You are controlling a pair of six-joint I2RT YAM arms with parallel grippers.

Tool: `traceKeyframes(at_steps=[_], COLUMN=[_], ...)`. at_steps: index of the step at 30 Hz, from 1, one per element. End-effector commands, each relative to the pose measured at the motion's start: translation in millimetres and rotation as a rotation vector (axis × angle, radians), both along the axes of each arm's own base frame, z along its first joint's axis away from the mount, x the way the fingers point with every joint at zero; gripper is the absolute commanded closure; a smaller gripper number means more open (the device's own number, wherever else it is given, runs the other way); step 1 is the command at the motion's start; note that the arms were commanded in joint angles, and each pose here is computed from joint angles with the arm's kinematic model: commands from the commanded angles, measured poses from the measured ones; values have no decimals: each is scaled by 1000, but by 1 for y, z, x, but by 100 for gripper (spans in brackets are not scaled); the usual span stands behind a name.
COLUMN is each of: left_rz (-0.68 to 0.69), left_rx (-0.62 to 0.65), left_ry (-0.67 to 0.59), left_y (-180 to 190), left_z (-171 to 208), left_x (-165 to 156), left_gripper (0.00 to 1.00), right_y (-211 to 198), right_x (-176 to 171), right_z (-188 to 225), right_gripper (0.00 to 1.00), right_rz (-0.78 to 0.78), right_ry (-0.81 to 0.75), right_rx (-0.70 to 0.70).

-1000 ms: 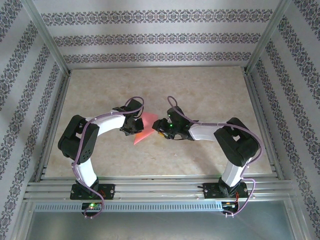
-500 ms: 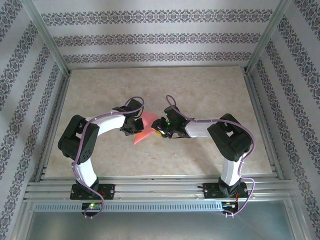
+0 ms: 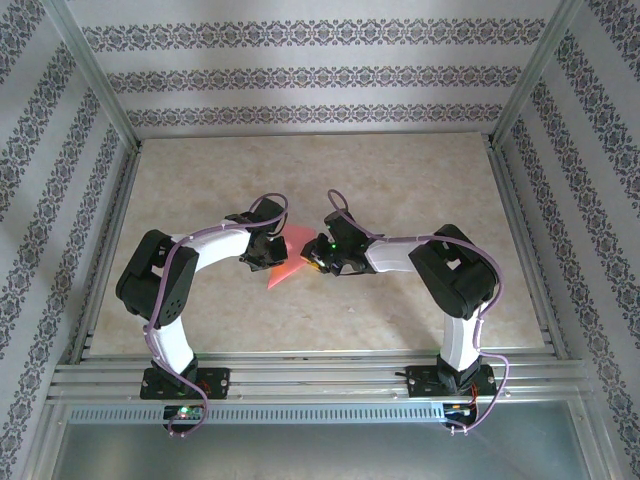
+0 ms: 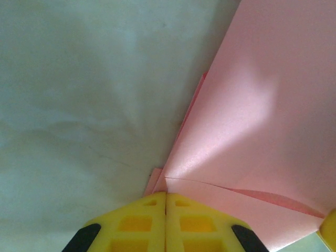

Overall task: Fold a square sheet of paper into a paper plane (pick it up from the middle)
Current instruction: Fold the wing for the fifth time at the center of the table.

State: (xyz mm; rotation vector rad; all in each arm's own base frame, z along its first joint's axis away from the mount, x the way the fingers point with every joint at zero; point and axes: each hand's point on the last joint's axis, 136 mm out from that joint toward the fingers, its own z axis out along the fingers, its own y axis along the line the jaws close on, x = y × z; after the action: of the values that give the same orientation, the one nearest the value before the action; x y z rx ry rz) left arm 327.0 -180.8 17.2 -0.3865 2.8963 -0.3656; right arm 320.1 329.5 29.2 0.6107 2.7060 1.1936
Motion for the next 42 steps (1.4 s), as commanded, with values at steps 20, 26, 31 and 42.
traceKeyframes(at_steps=[20, 26, 31, 42], left_rz=[-79, -166, -292, -741], left_rx=[-59, -159, -247, -151], left_ry=[-74, -236, -377, -666], left_y=[-8, -23, -51, -121], left_z=[27, 70, 94, 94], left_x=[4, 6, -2, -39], left_gripper=[81, 68, 54, 37], right_y=[-8, -39, -64, -103], right_x=[13, 1, -15, -35], right_z=[12, 26, 33, 34], right_gripper=[97, 99, 100, 99], right_rz=[-22, -76, -127, -349], right_ry=[-71, -97, -94, 3], right_rx=[9, -24, -67, -29])
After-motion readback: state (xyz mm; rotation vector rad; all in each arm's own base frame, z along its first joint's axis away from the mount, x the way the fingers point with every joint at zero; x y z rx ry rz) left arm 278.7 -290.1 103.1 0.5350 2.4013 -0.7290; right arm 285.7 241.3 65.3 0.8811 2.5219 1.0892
